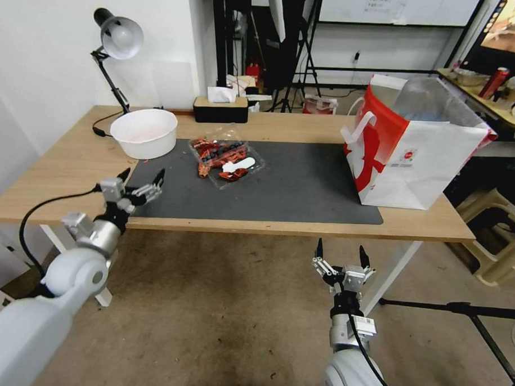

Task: Pick up the trash from the table and place it into the takeout bag.

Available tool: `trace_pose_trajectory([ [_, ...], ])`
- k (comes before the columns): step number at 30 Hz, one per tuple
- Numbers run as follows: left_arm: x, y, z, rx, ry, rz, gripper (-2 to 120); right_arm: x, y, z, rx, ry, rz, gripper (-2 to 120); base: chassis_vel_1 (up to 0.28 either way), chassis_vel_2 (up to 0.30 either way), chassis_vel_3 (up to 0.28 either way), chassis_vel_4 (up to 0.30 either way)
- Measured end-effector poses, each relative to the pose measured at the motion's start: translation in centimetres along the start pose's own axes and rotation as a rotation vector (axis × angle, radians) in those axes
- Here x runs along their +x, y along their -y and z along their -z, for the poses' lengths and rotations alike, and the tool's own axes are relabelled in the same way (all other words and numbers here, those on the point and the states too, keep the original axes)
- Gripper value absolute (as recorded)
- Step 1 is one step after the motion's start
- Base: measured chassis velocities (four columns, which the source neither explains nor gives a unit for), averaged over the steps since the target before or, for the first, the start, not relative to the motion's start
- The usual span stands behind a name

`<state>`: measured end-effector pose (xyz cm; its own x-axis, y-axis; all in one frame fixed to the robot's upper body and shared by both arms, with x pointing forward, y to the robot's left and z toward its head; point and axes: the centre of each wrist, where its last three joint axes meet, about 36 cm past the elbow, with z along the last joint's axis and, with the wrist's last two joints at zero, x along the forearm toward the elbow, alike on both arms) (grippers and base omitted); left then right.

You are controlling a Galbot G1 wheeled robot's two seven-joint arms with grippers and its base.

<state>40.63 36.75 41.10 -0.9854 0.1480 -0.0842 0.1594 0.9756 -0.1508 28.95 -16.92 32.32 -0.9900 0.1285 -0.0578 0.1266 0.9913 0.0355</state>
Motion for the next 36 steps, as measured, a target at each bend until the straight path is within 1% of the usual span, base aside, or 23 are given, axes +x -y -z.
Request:
trace_pose_trajectory([
  [2, 1.1, -0.1, -0.7, -0.002, 0.001, 0.016, 100, 0.0, 0.0, 0.0, 0.0, 0.001, 0.001, 100, 0.0, 0.0, 0.0, 0.0],
  [4, 1.3, -0.1, -0.8, -0.002, 0.002, 0.019, 100, 0.0, 0.0, 0.0, 0.001, 0.001, 0.001, 100, 0.0, 0.0, 0.0, 0.0],
  [7, 2.8, -0.2, -1.5, -0.01, 0.011, 0.036, 100, 0.0, 0.1, -0.1, 0.002, 0.002, -0.001, 100, 0.0, 0.0, 0.0, 0.0],
  [9, 3.1, -0.2, -1.6, -0.013, 0.014, 0.04, 100, 0.0, 0.1, -0.1, 0.002, 0.002, -0.002, 100, 0.0, 0.0, 0.0, 0.0],
  [14, 5.3, -0.2, -2.1, -0.037, 0.031, 0.047, 100, 0.0, 0.1, 0.0, -0.002, 0.003, -0.002, 100, 0.0, 0.0, 0.0, 0.0],
  [18, 6.3, -0.3, -2.5, -0.048, 0.033, 0.052, 100, -0.1, 0.1, 0.0, -0.003, 0.005, -0.001, 100, 0.0, 0.0, 0.0, 0.0],
  [20, 7.7, -0.4, -3.2, -0.059, 0.03, 0.054, 100, -0.1, -0.1, 0.1, -0.007, 0.005, 0.004, 100, 0.0, 0.0, 0.0, 0.0],
  [22, 8.1, -0.4, -3.4, -0.062, 0.03, 0.056, 100, -0.1, -0.2, 0.1, -0.008, 0.005, 0.005, 100, 0.0, 0.0, 0.0, 0.0],
  [24, 9.5, -0.5, -4.2, -0.068, 0.028, 0.061, 100, -0.1, -0.3, 0.2, -0.01, 0.006, 0.008, 100, 0.0, 0.0, 0.0, 0.0],
  [26, 9.7, -0.5, -4.4, -0.069, 0.027, 0.062, 100, -0.1, -0.3, 0.2, -0.01, 0.006, 0.009, 100, 0.0, 0.0, 0.0, 0.0],
  [29, 10.8, -0.5, -5.1, -0.071, 0.02, 0.065, 100, -0.1, -0.4, 0.3, -0.011, 0.006, 0.013, 100, 0.0, 0.0, 0.0, 0.0],
  [36, 11.4, -0.5, -5.8, -0.075, 0.007, 0.069, 100, -0.1, -0.6, 0.4, -0.013, 0.005, 0.022, 100, 0.0, 0.0, 0.0, 0.0],
])
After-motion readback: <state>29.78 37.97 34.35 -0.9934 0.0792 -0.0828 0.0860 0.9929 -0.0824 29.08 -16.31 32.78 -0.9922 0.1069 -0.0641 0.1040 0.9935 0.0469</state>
